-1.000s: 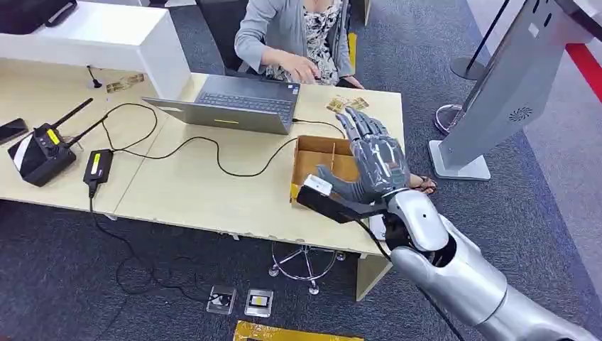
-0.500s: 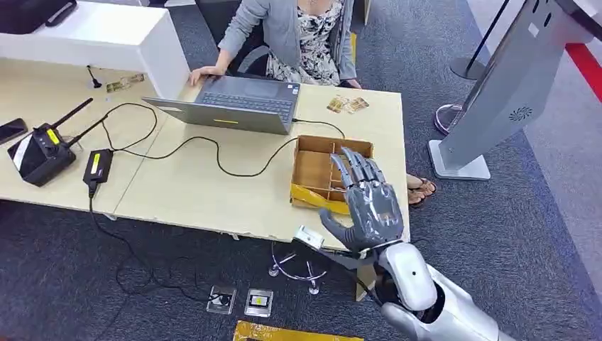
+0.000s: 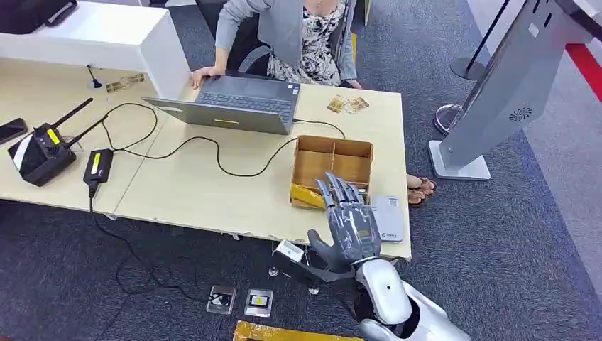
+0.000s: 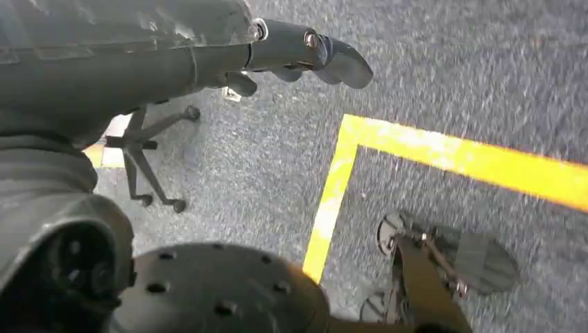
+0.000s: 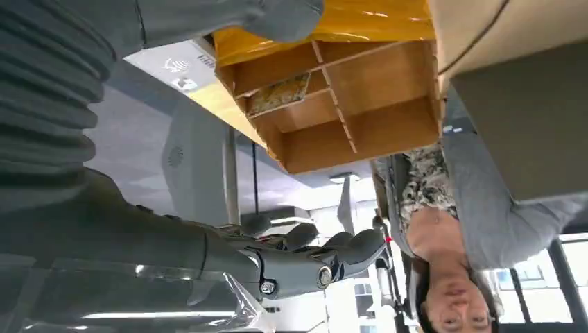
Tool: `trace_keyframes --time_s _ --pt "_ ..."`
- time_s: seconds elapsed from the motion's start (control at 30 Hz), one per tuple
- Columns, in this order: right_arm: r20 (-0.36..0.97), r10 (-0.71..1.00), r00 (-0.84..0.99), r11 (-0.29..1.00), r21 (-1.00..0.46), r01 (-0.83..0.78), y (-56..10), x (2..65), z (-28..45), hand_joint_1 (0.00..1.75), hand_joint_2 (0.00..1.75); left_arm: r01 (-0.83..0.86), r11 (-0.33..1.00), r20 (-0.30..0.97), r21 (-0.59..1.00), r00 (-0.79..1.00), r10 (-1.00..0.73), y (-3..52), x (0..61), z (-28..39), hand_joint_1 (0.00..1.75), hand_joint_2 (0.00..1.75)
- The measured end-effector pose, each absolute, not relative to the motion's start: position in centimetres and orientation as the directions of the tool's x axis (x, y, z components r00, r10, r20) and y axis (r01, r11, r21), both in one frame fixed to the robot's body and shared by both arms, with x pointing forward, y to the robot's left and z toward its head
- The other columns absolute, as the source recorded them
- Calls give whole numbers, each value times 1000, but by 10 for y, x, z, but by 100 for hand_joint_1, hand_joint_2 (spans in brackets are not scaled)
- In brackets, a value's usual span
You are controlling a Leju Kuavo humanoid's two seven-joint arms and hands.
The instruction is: Pass the card to the sensor for recognition and then transmit it.
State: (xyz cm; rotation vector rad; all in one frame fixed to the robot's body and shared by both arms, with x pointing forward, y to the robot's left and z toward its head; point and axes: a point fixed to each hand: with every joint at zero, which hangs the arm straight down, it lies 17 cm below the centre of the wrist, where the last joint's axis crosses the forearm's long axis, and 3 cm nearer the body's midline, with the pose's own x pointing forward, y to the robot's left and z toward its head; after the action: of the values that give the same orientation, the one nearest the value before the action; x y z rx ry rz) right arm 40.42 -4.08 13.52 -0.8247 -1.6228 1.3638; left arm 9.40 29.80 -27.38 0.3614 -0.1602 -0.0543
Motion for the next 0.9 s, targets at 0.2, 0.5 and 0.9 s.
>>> trace_keyframes --time_s 0.2,0.5,0.9 --pt "137 901 -412 144 -989 -14 -34 407 125 0 175 32 944 147 329 985 -84 296 95 -275 0 0" --pt "69 929 -364 66 -998 -22 -36 417 107 0 175 35 945 141 325 986 -85 296 94 -275 0 0" --pt "44 939 -341 31 -999 -43 -38 427 96 0 175 33 942 129 334 988 -81 298 92 -275 0 0"
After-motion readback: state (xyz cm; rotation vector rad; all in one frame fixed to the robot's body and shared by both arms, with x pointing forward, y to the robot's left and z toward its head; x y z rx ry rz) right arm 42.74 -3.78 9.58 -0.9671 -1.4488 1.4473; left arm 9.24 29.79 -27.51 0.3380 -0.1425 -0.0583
